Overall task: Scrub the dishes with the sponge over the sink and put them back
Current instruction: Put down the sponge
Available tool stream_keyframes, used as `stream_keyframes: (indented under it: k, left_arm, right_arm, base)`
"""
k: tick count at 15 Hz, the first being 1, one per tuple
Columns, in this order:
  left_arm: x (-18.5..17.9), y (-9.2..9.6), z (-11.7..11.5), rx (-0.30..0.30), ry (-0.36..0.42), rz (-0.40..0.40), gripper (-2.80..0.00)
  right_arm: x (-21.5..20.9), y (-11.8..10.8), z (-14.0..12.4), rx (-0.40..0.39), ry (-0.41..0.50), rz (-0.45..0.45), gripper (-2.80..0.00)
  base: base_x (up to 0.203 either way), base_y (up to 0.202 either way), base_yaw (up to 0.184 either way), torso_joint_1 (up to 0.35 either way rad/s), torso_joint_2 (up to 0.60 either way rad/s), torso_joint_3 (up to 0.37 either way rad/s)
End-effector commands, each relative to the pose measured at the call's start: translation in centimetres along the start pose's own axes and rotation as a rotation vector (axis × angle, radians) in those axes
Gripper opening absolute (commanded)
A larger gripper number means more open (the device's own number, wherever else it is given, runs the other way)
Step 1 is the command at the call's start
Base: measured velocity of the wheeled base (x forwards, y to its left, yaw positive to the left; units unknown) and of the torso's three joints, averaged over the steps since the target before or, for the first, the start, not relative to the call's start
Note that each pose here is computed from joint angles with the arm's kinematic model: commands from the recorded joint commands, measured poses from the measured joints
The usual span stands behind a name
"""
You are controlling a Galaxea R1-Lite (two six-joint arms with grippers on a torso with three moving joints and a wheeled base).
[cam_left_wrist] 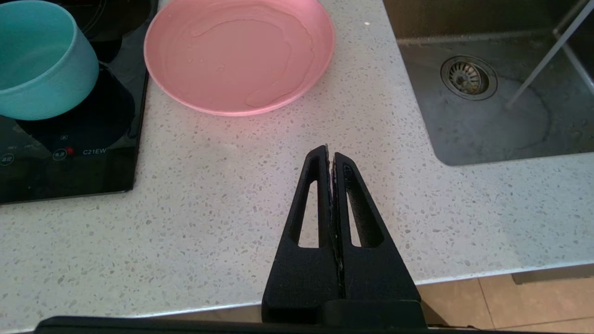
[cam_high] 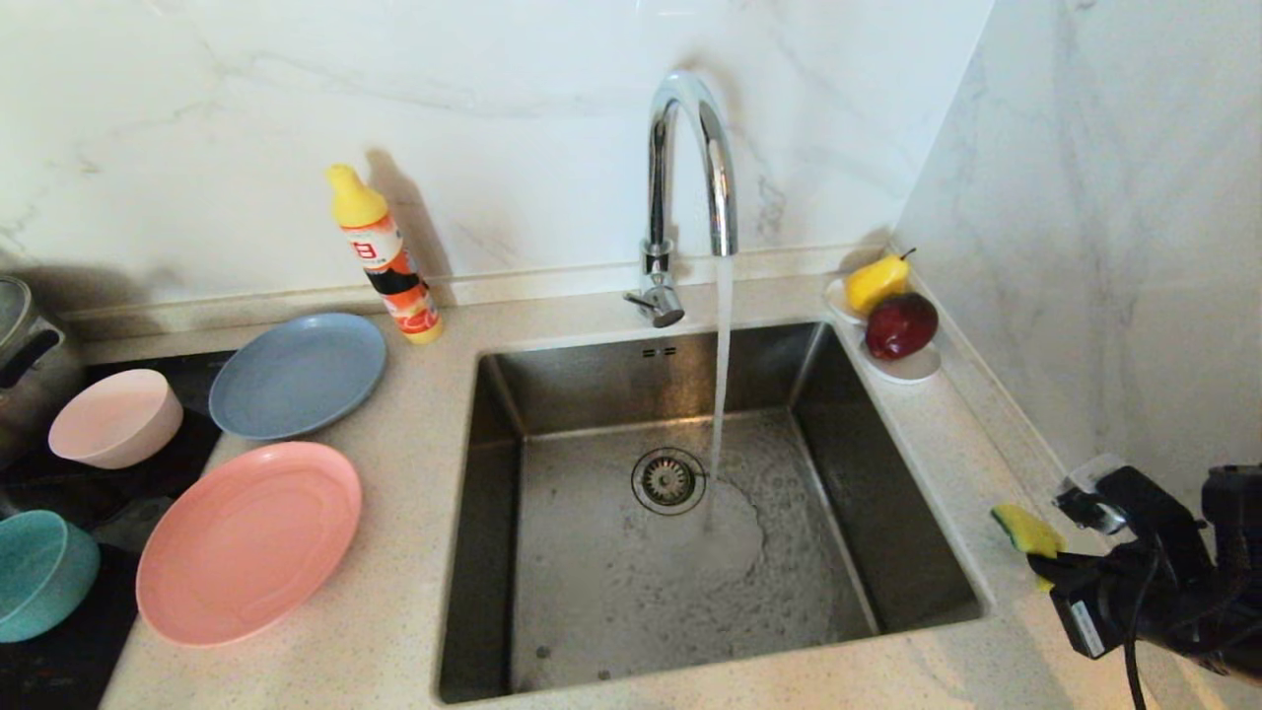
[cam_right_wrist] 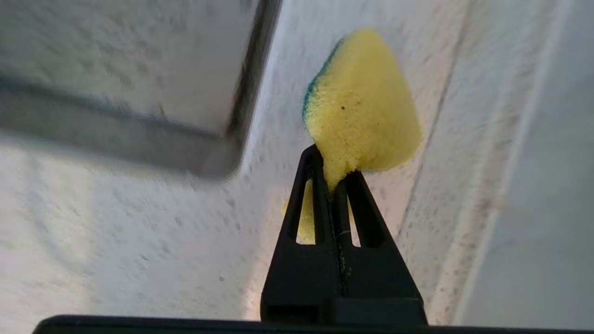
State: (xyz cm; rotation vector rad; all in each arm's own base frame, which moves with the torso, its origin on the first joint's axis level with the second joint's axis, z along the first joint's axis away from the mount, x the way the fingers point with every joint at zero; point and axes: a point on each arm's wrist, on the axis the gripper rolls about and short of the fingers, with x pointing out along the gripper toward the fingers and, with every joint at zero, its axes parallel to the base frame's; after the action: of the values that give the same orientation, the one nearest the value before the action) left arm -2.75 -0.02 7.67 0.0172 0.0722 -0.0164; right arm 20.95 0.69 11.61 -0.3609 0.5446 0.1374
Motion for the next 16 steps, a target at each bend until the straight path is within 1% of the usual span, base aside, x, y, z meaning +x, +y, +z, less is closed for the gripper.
stream_keyframes:
  k: [1,4,8,11,13,16]
  left_arm:
    - [0.0,0.0,0.0,0.0,0.004,0.0,-2.8]
    - [0.0,0.0,0.0,-0.001,0.004,-0.001,-2.8]
    - [0.0,0.0,0.0,-0.001,0.004,-0.001,-2.8]
    - [0.0,0.0,0.0,0.001,0.004,-0.001,-2.8]
    - [0.0,0.0,0.0,-0.001,0.004,-0.001,-2.8]
    - [0.0,0.0,0.0,0.001,0.004,-0.001,-2.8]
  right_arm:
    - [1.1,0.2,-0.7,-0.025,0.049,0.013,-2.8]
    - [2.5,0.3,-0.8,-0.037,0.047,-0.001,-2.8]
    - [3.3,0.3,-0.2,-0.049,0.033,0.001,-2.8]
    - [3.5,0.9,0.4,-0.065,0.023,-0.005,-2.8]
    - [3.6,1.3,0.7,-0.077,0.012,-0.03,-2.8]
    - [3.5,1.4,0.4,-0.078,0.021,-0.034,-2.8]
  base:
    - [0.0,0.0,0.0,0.0,0.0,0.0]
    - [0.0,0.0,0.0,0.0,0.0,0.0]
    - [0.0,0.0,0.0,0.0,0.0,0.0]
    - [0.0,0.0,0.0,0.0,0.0,0.0]
    - [0.0,0.0,0.0,0.0,0.0,0.0]
    - [0.0,0.0,0.0,0.0,0.0,0.0]
